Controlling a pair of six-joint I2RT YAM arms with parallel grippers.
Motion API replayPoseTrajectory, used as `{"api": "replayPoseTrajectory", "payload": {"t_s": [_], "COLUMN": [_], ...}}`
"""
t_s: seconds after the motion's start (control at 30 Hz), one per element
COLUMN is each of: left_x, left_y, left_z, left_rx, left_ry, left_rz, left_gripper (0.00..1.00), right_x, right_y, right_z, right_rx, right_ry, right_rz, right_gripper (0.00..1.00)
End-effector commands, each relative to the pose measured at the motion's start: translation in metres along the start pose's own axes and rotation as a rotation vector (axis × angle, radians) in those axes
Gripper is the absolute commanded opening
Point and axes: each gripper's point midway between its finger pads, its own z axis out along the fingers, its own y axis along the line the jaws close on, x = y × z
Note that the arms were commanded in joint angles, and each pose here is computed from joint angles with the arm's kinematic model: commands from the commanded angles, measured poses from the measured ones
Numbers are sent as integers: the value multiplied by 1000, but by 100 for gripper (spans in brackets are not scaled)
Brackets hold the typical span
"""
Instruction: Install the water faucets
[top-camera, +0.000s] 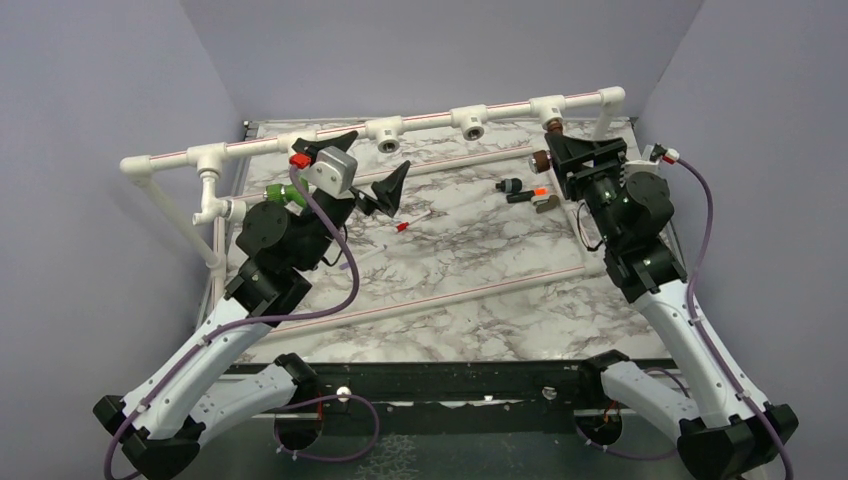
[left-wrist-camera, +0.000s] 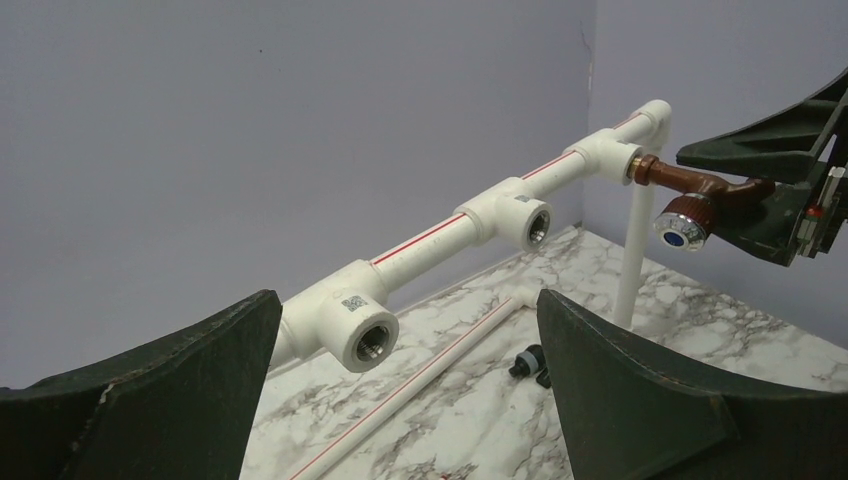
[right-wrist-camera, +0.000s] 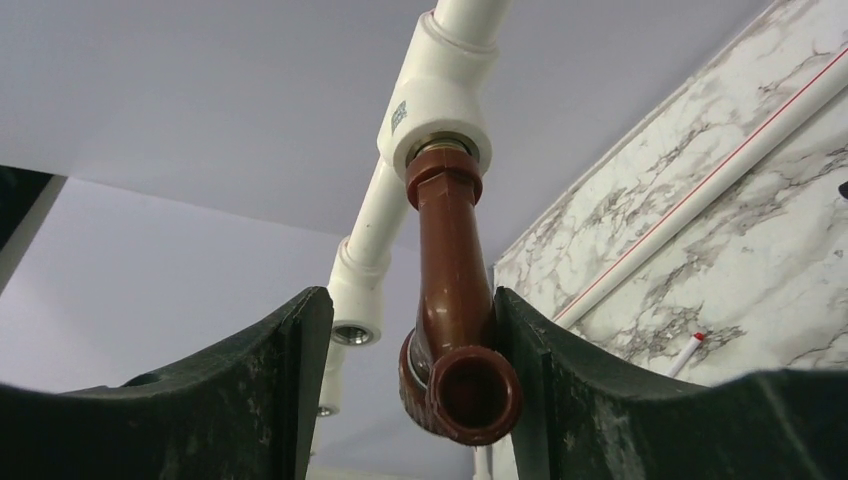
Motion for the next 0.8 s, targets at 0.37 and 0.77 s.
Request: {"api": "replayPoseTrajectory", "payload": {"t_s": [0.37,0.77], "left_x": [-10,-11], "left_y": [13,14], "left_z": [-4,-5], "left_rx": [-62,-66], "left_ry": [-41,-47], "left_rz": [10,13], "left_gripper": [99,99], "right_x": [4,1], "right_y": [4,31], "right_z": [-16,-18], "right_rx": [2,-174], "right_ry": [26,33], "right_rz": [63,452], "right_gripper": [34,1]}}
